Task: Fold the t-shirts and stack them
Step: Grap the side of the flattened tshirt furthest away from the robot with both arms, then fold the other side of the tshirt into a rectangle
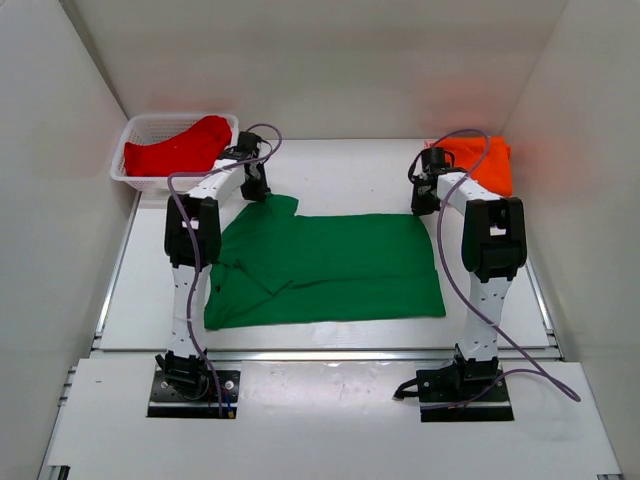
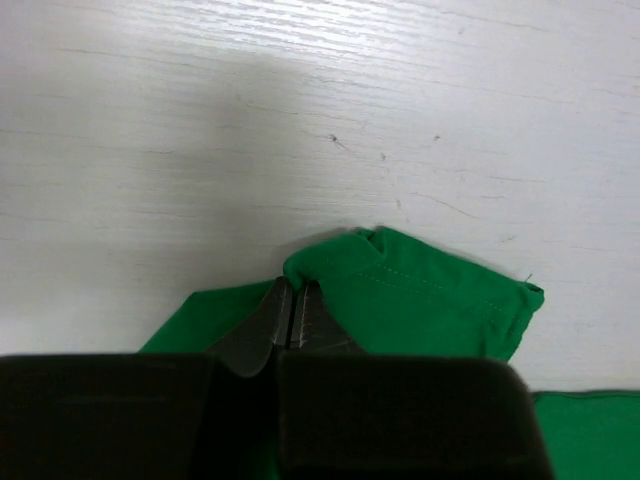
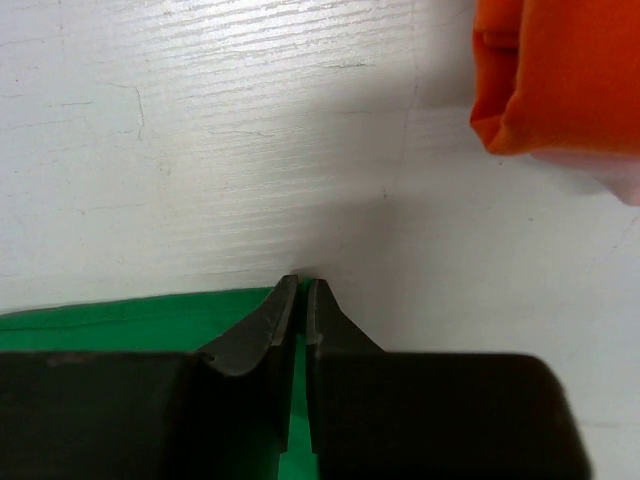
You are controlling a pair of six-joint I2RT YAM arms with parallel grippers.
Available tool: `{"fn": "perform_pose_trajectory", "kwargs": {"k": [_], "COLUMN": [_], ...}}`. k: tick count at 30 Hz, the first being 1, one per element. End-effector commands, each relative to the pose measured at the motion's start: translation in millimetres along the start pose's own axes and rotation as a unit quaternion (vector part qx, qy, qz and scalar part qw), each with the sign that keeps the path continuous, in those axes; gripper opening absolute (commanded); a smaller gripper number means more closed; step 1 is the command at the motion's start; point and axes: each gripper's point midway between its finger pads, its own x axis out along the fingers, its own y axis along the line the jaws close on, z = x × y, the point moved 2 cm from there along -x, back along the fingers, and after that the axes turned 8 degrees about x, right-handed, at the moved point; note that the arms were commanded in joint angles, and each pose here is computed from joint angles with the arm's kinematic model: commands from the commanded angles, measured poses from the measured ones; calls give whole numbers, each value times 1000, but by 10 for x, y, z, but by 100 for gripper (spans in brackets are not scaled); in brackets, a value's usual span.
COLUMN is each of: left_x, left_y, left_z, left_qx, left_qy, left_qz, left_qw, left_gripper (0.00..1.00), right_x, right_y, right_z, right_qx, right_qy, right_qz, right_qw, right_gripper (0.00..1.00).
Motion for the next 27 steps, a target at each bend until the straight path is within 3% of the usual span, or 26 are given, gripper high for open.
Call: {"fn": "perform_pose_trajectory", "kwargs": {"k": [1, 7, 13, 21, 27], "left_x": [-469, -811, -955, -1337, -1564], "left_y": [-111, -87, 117, 260, 359], "left_z": [356, 222, -367, -801, -1194], "left_qx": [-7, 12, 17, 22, 23], "left_qy": [-56, -55, -20, -22, -17], "left_qz": [-51, -50, -34, -26, -29], "left_qw": [997, 997, 999, 999, 999], "left_gripper": [0, 0, 0, 0, 0], "right_x": [-207, -386, -573, -779, -1088], "right_y": [5, -28, -63, -108, -126], "right_z": [224, 373, 307, -149, -427], "right_qx": [-3, -24, -35, -37, -47], "right_qy": [-37, -73, -86, -62, -77], "right_qz": [-5, 23, 36, 63, 79], "right_qw": [999, 997, 995, 995, 993], "right_gripper": [0, 0, 0, 0, 0]}}
